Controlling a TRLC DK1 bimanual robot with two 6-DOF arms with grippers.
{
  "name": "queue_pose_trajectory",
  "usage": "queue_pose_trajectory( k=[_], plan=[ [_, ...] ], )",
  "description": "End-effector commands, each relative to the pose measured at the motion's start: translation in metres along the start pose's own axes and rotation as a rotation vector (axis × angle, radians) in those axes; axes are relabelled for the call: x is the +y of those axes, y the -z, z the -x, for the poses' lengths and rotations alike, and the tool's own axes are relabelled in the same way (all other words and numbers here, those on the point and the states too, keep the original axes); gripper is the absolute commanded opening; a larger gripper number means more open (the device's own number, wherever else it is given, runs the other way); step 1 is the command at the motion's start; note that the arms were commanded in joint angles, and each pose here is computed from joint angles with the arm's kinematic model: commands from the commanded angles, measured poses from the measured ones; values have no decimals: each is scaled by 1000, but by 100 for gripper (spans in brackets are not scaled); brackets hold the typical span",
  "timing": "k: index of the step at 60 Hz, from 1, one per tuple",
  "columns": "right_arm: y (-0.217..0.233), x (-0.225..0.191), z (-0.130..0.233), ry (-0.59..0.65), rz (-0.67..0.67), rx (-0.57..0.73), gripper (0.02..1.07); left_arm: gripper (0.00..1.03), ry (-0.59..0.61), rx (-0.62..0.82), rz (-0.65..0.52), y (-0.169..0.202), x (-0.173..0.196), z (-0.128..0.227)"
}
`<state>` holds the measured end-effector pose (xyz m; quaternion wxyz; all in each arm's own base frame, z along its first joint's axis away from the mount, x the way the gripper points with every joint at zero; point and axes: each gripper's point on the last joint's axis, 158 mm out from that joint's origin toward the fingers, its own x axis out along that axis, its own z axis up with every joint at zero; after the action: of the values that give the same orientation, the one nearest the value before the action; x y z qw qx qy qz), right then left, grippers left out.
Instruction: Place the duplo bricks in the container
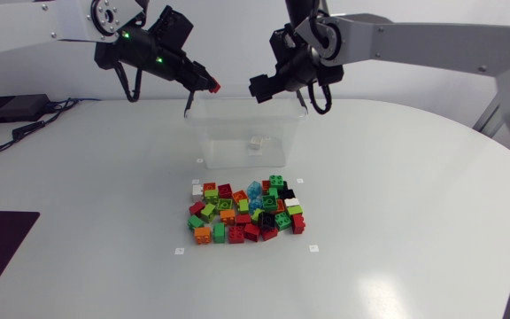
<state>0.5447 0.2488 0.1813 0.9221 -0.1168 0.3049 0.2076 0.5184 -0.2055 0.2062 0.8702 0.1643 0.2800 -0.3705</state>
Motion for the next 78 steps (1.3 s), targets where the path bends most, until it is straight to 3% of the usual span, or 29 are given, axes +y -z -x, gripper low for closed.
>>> queue_pose_trajectory(
  k=[1, 12, 25, 29, 40, 57, 78],
  plan=[
    [-6, 0, 33, 4, -14, -23, 101, 40, 9, -19, 48, -5, 9, -18],
    [23, 12, 65, -14, 2, 10, 101, 40, 9, -26, 82, -8, 23, -48],
    [94, 41, 90, -37, 42, 138, 101, 45, 14, -34, 111, -10, 30, -74],
    [119, 47, 95, -30, 49, 184, 101, 63, 13, -30, 112, -9, 30, -76],
    [177, 54, 102, -15, -8, 332, 101, 97, -2, -16, 120, -7, 33, -73],
    [245, 55, 103, 12, -67, 556, 98, 97, -32, 54, 118, -4, 28, -19],
    [294, 62, 82, 21, -94, 736, 91, 97, -75, 193, -14, 51, -6, 63]
  ],
)
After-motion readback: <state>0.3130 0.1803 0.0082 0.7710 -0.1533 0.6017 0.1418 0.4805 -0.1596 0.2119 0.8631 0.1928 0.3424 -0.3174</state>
